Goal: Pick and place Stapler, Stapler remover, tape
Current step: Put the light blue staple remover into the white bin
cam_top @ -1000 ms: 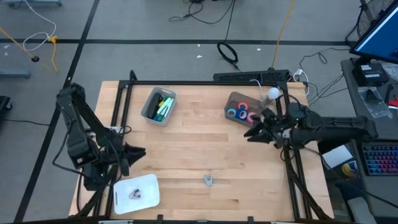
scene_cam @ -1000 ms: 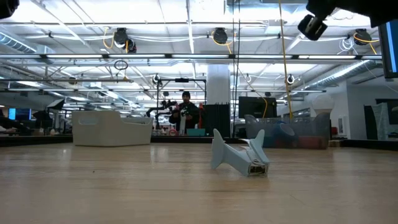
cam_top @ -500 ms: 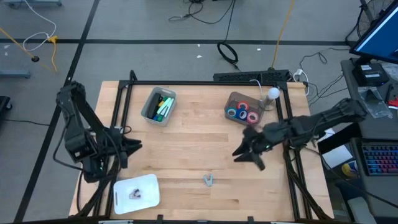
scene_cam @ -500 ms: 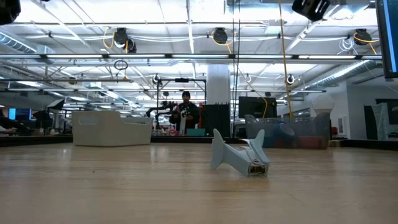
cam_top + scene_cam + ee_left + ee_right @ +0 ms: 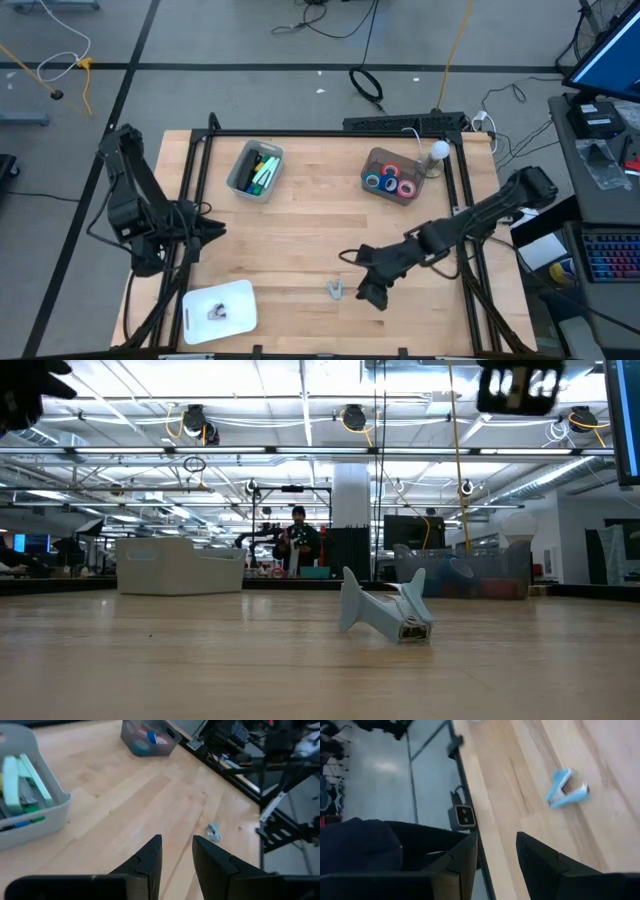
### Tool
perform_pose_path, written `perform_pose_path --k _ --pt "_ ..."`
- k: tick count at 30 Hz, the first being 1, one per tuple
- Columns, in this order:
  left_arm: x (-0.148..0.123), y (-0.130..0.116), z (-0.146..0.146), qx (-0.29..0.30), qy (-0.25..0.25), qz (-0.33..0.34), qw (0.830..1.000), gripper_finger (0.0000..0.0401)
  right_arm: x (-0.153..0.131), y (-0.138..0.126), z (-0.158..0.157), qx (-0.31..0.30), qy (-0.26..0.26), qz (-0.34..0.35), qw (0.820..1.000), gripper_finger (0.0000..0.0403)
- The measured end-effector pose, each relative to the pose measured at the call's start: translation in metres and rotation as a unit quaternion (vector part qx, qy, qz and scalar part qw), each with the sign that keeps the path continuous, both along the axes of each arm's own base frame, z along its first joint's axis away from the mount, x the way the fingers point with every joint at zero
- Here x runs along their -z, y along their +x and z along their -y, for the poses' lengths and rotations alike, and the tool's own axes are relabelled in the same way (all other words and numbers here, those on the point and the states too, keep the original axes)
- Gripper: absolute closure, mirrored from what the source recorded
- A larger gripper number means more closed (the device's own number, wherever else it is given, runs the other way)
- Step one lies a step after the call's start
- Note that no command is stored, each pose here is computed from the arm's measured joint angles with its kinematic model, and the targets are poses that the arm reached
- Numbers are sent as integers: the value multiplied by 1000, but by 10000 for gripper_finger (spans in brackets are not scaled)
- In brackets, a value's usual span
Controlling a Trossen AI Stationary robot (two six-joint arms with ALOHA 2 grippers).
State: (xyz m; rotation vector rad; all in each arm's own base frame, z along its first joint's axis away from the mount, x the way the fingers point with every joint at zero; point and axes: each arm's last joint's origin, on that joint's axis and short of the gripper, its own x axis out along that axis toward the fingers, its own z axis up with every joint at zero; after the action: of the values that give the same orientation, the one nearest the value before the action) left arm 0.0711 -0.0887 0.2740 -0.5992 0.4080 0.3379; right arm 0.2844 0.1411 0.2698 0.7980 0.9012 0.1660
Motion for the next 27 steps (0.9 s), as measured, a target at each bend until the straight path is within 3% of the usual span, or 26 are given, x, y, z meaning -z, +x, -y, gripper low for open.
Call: perform_pose_path --k 4,10,16,27 --pt "13 -4 -5 18 -13 12 1000 293 16 7 -4 16 32 -58 998 273" --pt "24 -9 -16 45 18 6 999 293 37 17 -6 95 81 -132 983 273" --pt "17 -18 -33 97 43 13 994 293 47 29 -7 190 100 -119 969 273" --pt "10 -33 -64 178 83 44 980 293 74 36 -16 323 138 -158 923 273"
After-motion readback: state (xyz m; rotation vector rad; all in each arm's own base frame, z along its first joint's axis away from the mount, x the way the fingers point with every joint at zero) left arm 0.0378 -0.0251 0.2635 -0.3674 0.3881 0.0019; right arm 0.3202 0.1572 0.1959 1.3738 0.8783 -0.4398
